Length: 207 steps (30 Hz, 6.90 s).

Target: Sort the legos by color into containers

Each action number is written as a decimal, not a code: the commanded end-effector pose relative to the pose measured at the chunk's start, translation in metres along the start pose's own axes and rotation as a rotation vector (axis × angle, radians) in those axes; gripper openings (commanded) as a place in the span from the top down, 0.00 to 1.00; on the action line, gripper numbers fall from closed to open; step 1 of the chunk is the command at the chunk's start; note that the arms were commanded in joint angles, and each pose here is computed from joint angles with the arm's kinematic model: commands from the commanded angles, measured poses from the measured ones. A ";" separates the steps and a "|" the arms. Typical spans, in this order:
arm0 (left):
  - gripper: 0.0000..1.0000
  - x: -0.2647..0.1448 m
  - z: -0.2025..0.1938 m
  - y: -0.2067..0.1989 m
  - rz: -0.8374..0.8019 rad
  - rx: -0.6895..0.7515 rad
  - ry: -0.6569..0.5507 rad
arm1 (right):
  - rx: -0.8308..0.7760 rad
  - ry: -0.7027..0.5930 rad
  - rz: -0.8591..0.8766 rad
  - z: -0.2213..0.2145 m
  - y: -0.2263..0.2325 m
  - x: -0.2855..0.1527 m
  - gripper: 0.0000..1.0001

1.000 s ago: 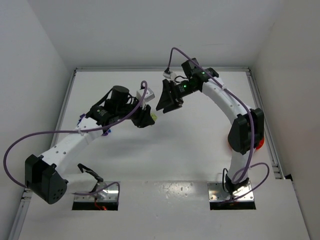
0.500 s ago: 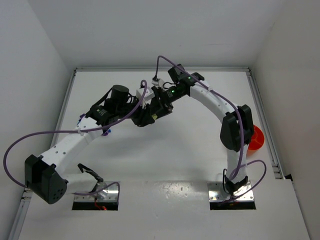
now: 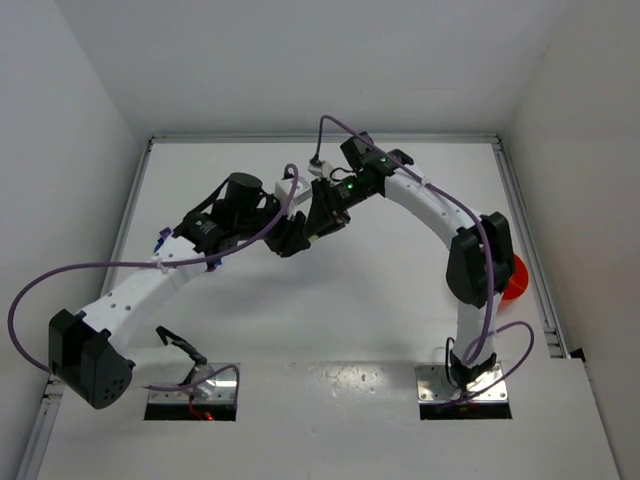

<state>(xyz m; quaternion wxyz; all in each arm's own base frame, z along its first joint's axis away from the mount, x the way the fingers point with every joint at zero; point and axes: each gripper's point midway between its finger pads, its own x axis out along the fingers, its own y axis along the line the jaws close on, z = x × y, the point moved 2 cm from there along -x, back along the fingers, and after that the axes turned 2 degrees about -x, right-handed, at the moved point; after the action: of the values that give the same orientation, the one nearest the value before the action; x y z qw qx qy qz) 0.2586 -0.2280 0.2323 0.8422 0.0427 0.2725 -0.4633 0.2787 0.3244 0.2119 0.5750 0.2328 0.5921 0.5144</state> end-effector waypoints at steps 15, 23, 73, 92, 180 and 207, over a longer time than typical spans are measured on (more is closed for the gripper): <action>0.00 -0.063 0.019 0.083 0.420 -0.067 -0.124 | -0.195 -0.291 -0.900 0.009 -0.125 -0.273 0.97; 0.00 -0.068 0.018 0.090 0.446 -0.072 -0.105 | 0.020 -0.061 -1.098 -0.092 -0.164 -0.317 0.97; 0.00 -0.064 0.012 0.095 0.414 -0.106 -0.098 | 0.289 0.065 -1.131 -0.158 -0.222 -0.331 0.88; 0.00 -0.068 0.013 0.096 0.423 -0.106 -0.107 | 0.296 0.096 -1.135 -0.166 -0.223 -0.328 0.53; 0.09 -0.104 -0.162 0.246 -0.157 0.693 0.503 | -0.413 -0.224 -0.591 0.007 -0.127 -0.209 0.07; 0.22 -0.083 -0.218 0.217 -0.305 0.672 0.628 | -0.326 -0.172 -0.604 -0.003 -0.147 -0.195 0.07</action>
<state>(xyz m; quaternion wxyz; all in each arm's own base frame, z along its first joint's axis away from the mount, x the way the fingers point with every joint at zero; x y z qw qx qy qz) 0.3112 0.0364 0.0535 0.5900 0.3979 0.3622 -0.6020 0.3659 0.0985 0.1689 0.7752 -0.0037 0.4974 0.3895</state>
